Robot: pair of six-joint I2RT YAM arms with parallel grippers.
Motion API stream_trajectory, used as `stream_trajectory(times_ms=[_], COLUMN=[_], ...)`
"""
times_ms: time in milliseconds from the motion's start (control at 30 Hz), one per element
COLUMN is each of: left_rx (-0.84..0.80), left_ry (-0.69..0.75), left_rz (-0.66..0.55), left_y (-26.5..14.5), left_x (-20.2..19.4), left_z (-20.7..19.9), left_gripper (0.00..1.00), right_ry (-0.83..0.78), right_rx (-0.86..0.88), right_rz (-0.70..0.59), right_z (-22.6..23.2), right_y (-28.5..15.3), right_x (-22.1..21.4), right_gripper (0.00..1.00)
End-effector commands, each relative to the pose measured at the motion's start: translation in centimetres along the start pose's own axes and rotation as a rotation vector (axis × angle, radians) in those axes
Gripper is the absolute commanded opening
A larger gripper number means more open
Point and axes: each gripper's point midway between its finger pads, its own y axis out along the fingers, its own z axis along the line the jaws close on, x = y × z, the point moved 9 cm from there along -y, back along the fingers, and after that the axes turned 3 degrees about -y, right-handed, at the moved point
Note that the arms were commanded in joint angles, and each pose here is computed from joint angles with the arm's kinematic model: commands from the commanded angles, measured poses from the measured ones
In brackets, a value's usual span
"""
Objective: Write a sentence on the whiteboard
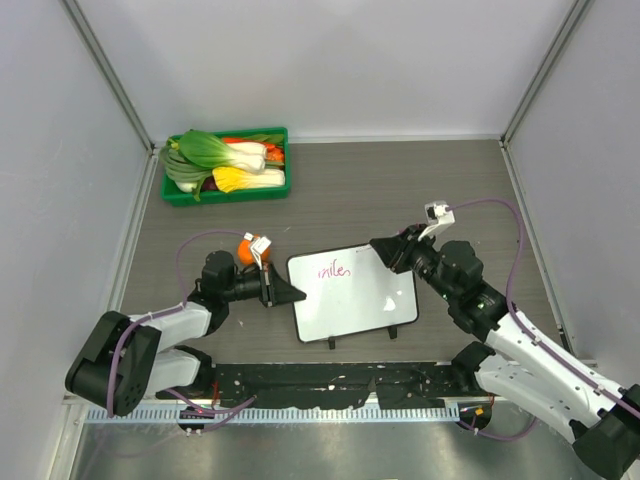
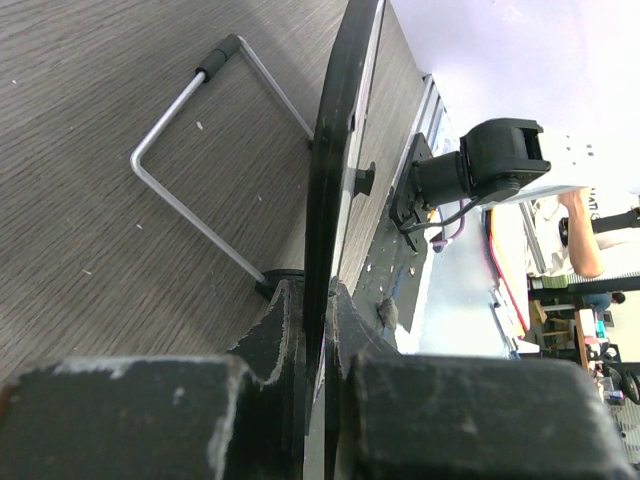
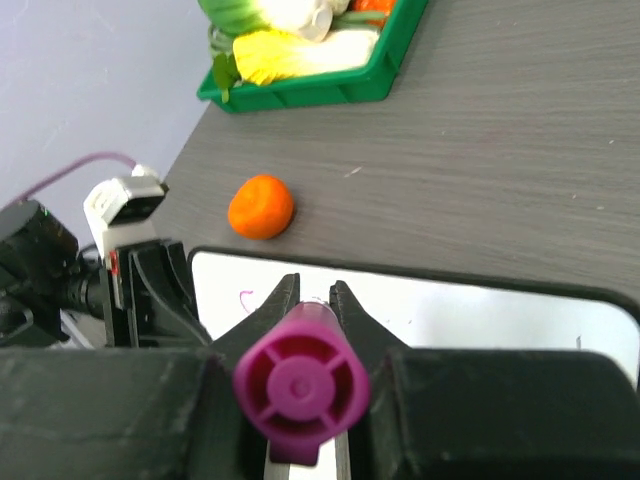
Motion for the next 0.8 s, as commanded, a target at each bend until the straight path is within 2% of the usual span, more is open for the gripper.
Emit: stream_trajectory(times_ms=[0,233,533,767], left_rx=[0.124,0.121,0.119,0.119], left_ry=[0.029,0.027,0.03,0.031], left_rz=[-0.04,-0.039,-0.039,-0.039], left_y=[0.2,0.3,0.2,0.2], left_x=[0.1,0.1,0.2,0.2], left_z=[1.8,1.8,1.7,1.7], left_gripper=[0.0,0.0,0.0,0.0], right_ry=[-0.07,-0.121,-0.118,-0.117], right_rx=[-0.048,-0.134,-0.12,-0.105], right_rz=[0.002,0.026,-0.026,-0.018], right_z=[0.6,-0.2,0.1,0.3], right_y=[-0.5,-0.1,0.2,0.9], right_x=[-1.0,-2.9,-2.3,-2.4], right_gripper=[0.01,0.01,0.01,0.01])
